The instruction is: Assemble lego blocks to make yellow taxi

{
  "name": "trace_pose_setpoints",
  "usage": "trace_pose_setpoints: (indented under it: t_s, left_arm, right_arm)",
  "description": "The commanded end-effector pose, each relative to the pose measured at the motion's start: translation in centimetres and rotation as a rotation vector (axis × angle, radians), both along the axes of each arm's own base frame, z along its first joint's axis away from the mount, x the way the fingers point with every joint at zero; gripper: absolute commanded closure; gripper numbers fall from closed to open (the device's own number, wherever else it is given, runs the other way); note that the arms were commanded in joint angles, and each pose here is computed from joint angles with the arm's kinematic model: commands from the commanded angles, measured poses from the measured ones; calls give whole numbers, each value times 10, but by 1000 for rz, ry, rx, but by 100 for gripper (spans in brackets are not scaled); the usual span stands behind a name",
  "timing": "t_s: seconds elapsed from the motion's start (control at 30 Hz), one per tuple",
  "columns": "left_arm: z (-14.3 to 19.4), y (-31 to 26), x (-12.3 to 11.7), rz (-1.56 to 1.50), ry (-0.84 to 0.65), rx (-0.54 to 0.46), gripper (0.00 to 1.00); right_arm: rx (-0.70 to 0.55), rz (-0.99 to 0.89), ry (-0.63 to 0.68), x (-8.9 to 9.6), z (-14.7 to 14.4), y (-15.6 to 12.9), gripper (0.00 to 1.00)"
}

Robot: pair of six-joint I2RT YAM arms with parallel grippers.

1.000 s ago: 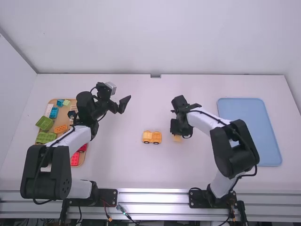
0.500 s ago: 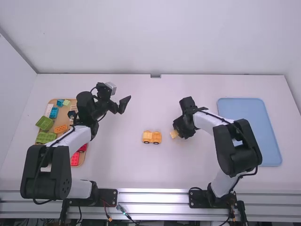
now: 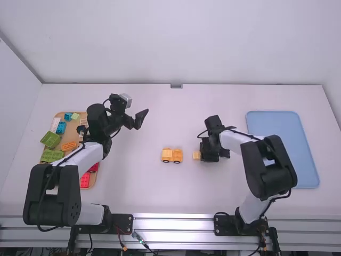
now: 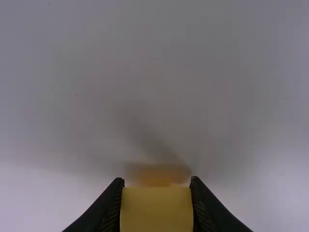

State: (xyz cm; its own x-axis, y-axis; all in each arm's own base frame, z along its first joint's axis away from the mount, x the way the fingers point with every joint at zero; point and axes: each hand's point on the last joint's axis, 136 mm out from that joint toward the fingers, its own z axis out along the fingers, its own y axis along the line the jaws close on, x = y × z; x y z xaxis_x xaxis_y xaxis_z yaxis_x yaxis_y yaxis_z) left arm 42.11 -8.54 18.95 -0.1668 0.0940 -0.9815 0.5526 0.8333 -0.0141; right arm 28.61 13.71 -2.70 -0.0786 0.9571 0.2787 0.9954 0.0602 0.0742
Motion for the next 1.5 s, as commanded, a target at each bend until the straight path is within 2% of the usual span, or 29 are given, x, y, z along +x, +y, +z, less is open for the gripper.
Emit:
trace_pose_setpoints:
  t_s: [0.0,0.03,0.07,0.13,0.17,0.2,0.37,0.47,0.5,0.63,0.67,0.7,0.73,0.77,0.8,0.87,0.9,1.0,1.07,1.1,1.13,1.17,1.23,1.27,1.3,1.47]
  left_arm:
    - [-5,1,-1,-3,14,-2,1]
    - [-6,1,-1,-3,15,-2,1]
    - [-6,0,-1,-4,17,-2,1]
    - [-6,0,-1,-4,18,-2,1]
    - [-7,0,-2,-3,22,-2,1]
    - [-7,1,-2,-3,22,-2,1]
    - [-9,1,-2,-3,33,-2,1]
    - [-9,0,-2,-3,33,-2,1]
    - [-10,1,-2,-3,35,-2,1]
    - [-10,1,-2,-1,35,-2,1]
    - [-10,1,-2,-2,35,-2,1]
    - [-10,0,-2,-3,35,-3,1]
    - [-10,1,-2,-3,35,-2,1]
    - [-10,1,-2,-1,35,-2,1]
    - [-10,1,-2,0,35,-1,1]
    - [-10,1,-2,-1,35,-2,1]
    - [-10,1,-2,-1,35,-2,1]
    - [-10,1,-2,-4,32,2,1]
    - [-8,1,-2,-1,24,5,1]
    - [-7,1,-1,-2,17,4,1]
    - [-4,1,0,-2,3,5,1]
    - [-3,0,0,-3,-3,6,1]
    - [0,2,1,0,-18,6,1]
    - [1,1,1,-2,-21,6,1]
    - [1,0,0,-4,-21,6,1]
    - [-6,-6,-4,-41,1,16,1]
  right_arm:
    - [-5,-31,24,-4,-5,-1,67]
    - [-5,-31,20,-3,-5,-1,61]
    - [-9,-32,20,-3,-5,-2,47]
    - [-11,-33,19,-2,-5,-3,30]
    - [-11,-34,19,-2,-5,-3,6]
    - [-11,-34,19,-2,-5,-3,1]
    - [-11,-37,19,-2,-5,-4,1]
    - [-8,-19,3,3,-3,-7,1]
    - [18,44,-28,10,2,-5,1]
    - [135,310,-175,34,28,11,1]
    - [188,480,-276,46,45,20,1]
    - [206,552,-315,49,52,23,1]
    - [227,706,-398,54,64,28,1]
    - [236,852,-478,57,74,31,1]
    - [240,910,-512,58,78,32,1]
    - [270,1241,-733,64,107,42,1]
    - [262,1320,-777,65,112,42,1]
    - [154,1742,-931,62,121,36,1]
    - [71,1928,-991,66,119,31,1]
    - [-17,2057,-1012,72,115,24,1]
    - [-189,2248,-1018,88,107,11,1]
    - [-267,2320,-1007,96,105,5,1]
    - [-478,2492,-889,116,98,-18,2]
    - [-572,2557,-797,124,96,-32,1]
    - [-599,2572,-783,127,96,-35,1]
    - [-580,2569,-925,128,101,-10,1]
